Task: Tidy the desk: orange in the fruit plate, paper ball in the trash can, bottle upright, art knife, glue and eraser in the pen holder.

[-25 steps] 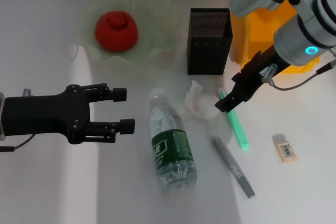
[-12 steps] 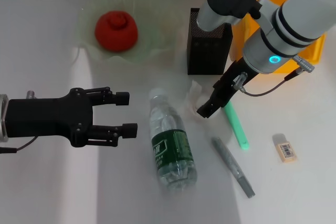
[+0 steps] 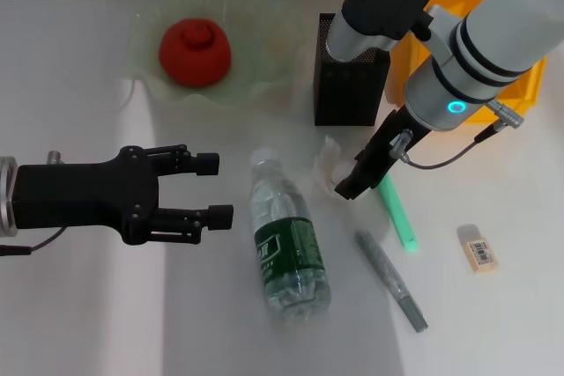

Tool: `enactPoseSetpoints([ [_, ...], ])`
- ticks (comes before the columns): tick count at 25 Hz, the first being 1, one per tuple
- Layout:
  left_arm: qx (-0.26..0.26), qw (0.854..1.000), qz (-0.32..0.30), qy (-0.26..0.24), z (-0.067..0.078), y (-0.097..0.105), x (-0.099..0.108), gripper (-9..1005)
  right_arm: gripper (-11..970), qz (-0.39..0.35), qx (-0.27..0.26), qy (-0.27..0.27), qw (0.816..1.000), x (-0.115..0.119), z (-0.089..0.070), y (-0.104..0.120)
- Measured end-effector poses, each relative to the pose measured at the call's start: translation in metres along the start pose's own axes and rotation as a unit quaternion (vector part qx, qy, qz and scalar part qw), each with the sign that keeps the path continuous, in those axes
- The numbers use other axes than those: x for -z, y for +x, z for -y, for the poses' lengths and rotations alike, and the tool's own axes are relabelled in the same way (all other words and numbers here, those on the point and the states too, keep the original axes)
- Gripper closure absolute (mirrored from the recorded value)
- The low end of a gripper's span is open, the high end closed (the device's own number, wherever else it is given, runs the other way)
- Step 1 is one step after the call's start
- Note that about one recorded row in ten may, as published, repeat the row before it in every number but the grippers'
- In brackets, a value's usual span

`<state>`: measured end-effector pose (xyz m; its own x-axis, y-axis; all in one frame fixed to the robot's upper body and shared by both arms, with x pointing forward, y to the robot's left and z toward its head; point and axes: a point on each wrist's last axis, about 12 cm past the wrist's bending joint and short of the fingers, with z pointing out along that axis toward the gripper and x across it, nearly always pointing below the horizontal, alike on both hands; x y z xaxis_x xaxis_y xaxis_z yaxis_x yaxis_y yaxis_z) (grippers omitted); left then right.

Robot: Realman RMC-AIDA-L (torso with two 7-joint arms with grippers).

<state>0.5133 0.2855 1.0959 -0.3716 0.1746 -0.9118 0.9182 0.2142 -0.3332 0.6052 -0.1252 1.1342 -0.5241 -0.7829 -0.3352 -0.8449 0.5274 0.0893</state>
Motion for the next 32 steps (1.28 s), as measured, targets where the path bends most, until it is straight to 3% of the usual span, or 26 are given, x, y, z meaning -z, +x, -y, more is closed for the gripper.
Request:
enactPoseSetpoints([
  [1,0.000,1.000,0.000,0.000,0.000,0.000,0.000,156,205,-0.001,0.000,0.000,1.000,0.000,0.000,0.000],
  [6,0.000,1.000,0.000,0.000,0.000,0.000,0.000,156,428,0.000,0.001,0.000,1.000,0.000,0.000,0.000],
  [14,0.000,1.000,0.001,-0.002,-0.001,-0.001,0.000,156,499,0.004,0.003,-0.008,1.000,0.014,-0.005,0.002],
  [25,-0.003,1.000,0.002,-0.003,-0.001,-0.002,0.001,156,503,0.079,0.021,0.035,0.996,0.096,-0.030,0.019],
  [29,-0.003,1.000,0.002,-0.003,-0.001,-0.002,0.001,156,504,0.128,0.007,0.079,0.989,0.136,-0.032,0.038],
  [32,-0.004,1.000,0.002,-0.003,-0.002,-0.002,0.001,156,504,0.153,-0.011,0.104,0.983,0.153,-0.029,0.049],
])
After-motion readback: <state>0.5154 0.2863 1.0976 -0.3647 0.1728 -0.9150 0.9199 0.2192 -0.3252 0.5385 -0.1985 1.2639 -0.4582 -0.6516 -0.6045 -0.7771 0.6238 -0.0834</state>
